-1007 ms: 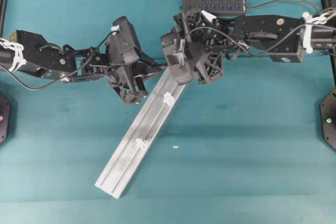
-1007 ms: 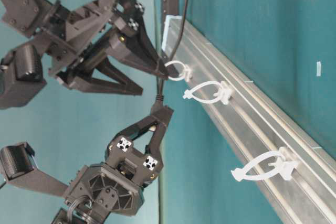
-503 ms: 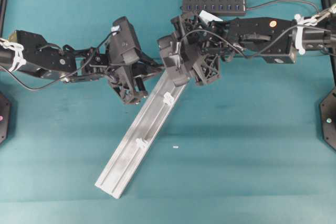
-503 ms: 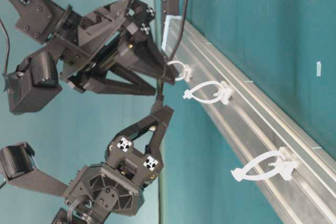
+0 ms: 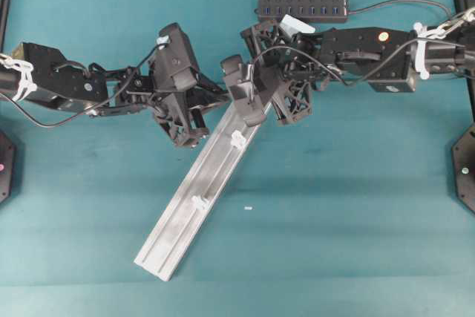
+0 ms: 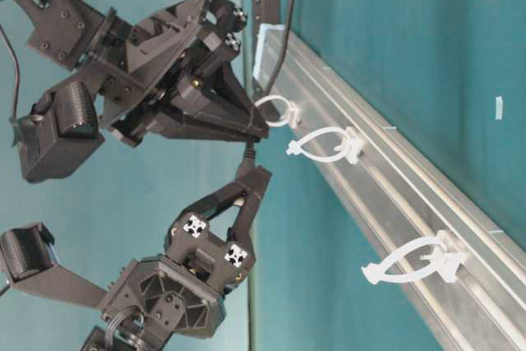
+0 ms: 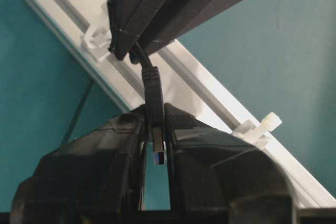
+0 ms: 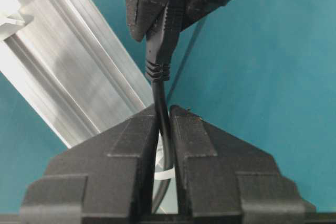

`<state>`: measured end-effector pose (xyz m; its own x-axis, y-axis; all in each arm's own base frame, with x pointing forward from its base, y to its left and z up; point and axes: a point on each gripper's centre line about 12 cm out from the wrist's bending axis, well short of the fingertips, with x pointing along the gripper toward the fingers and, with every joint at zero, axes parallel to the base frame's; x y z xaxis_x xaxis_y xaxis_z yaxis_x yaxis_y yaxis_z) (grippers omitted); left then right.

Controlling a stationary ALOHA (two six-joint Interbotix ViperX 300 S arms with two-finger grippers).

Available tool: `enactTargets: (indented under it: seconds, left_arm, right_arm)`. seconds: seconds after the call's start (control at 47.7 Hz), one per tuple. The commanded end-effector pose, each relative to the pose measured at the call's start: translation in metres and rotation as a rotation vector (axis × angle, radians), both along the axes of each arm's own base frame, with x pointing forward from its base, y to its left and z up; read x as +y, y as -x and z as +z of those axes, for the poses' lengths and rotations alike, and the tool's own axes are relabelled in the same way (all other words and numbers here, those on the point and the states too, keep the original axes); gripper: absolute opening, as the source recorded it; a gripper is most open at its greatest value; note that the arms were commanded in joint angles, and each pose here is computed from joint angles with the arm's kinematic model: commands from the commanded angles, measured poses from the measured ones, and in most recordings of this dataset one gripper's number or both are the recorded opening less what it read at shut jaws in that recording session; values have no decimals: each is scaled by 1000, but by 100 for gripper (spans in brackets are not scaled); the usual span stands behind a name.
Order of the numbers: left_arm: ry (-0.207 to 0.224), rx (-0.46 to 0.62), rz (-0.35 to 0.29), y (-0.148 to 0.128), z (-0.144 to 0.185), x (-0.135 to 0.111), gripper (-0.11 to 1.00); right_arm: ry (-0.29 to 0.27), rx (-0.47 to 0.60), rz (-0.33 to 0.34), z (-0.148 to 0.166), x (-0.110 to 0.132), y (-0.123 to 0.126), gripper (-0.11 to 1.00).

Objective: Pass the USB cable through three rings with both arms.

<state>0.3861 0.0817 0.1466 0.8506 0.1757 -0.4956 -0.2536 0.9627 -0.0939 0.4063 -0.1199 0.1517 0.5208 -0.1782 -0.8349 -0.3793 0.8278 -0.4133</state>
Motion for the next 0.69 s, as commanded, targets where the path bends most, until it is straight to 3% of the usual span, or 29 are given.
enactTargets:
  seconds: [0.0,0.252,0.315,0.398,0.566,0.671]
  left_arm:
    - [-9,-40,-13,-5,14,-4,9]
    - [13,-28,-3,2,9,-5,10]
    - [20,-27,0,6,10,-6,15]
    - [38,-25,8,13,9,-8,32]
    - [102,-36,44,29,11,-12,81]
    - [136,-43,63,41,13,-14,98]
  right_arm:
    - [19,-2,33,4,3,-6,12]
    - [55,49,109,5,5,-10,12]
    - [59,55,118,5,6,-10,12]
    - [60,57,120,6,5,-11,12]
    - [73,63,133,5,3,-10,12]
    - [101,84,166,4,1,-9,12]
